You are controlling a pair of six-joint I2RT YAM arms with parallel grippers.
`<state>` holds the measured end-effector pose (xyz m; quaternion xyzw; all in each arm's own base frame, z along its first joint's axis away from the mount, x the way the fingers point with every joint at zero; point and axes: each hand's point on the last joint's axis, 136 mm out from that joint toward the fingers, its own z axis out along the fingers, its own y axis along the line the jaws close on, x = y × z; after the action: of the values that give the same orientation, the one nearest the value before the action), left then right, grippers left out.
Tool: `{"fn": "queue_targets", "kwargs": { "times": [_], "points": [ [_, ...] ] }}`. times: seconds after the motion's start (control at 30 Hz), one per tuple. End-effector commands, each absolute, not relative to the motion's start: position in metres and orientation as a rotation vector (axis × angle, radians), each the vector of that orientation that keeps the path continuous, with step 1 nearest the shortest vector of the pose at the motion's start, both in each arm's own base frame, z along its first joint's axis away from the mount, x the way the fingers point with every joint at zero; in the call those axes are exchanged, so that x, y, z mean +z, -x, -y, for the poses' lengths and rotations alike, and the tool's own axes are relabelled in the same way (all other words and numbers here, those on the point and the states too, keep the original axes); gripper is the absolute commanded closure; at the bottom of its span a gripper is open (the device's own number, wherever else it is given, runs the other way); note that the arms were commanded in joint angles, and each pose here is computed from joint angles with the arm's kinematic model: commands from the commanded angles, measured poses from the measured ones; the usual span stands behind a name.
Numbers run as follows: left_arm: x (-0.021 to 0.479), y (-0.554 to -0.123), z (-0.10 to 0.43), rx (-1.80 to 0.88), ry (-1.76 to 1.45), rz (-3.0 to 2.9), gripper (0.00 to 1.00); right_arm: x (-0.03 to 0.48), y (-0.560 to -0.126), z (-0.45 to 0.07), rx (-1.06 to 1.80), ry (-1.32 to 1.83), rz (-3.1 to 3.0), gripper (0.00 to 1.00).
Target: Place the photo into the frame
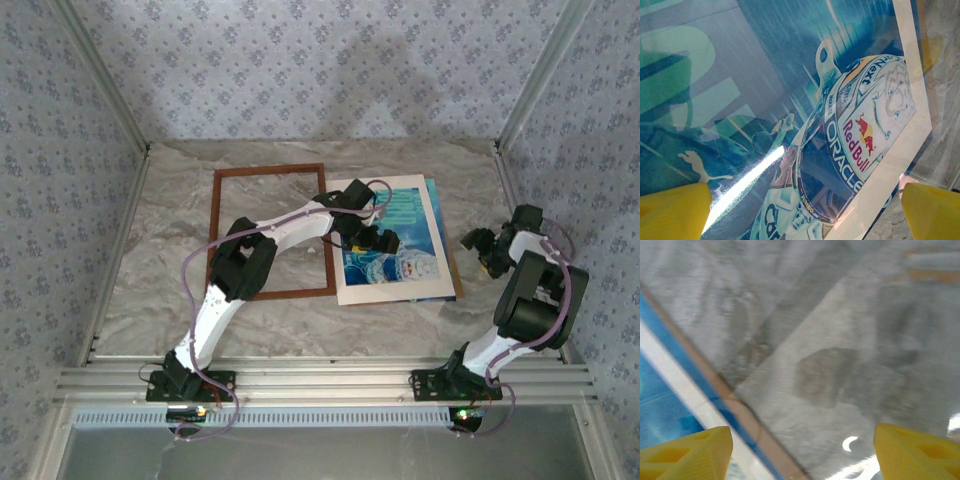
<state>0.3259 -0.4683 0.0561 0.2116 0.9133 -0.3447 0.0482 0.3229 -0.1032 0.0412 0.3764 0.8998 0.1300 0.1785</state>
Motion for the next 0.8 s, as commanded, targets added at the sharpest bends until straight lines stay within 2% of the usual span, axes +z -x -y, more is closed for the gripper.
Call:
{"fn": "queue_targets", "kwargs": {
  "times": [0.0, 0.2, 0.37, 0.6, 0.77],
  "points": [
    [0.025, -0.313, 0.461, -0.998, -0.637, -2.897, 0.01, 0.037, -0.294, 0.118, 0.171, -1.124, -2.625, 0.20],
    [0.024, -0.313, 0.460, -0.999, -0.643, -2.900, 0.01, 0.021, -0.296, 0.116, 0.140, -1.108, -2.677, 0.18],
    [0.023, -0.312, 0.460, -0.996, -0.645, -2.905, 0.02, 0.010, -0.308, 0.096, 0.265, -1.079, -2.695, 0.19],
    [0.020, -0.310, 0.459, -0.997, -0.646, -2.917, 0.02, 0.024, -0.341, 0.067, 0.463, -0.966, -2.627, 0.21],
    [0.019, -0.310, 0.460, -1.006, -0.647, -2.917, 0.02, 0.032, -0.352, 0.055, 0.482, -0.905, -2.619, 0.21]
  ]
}}
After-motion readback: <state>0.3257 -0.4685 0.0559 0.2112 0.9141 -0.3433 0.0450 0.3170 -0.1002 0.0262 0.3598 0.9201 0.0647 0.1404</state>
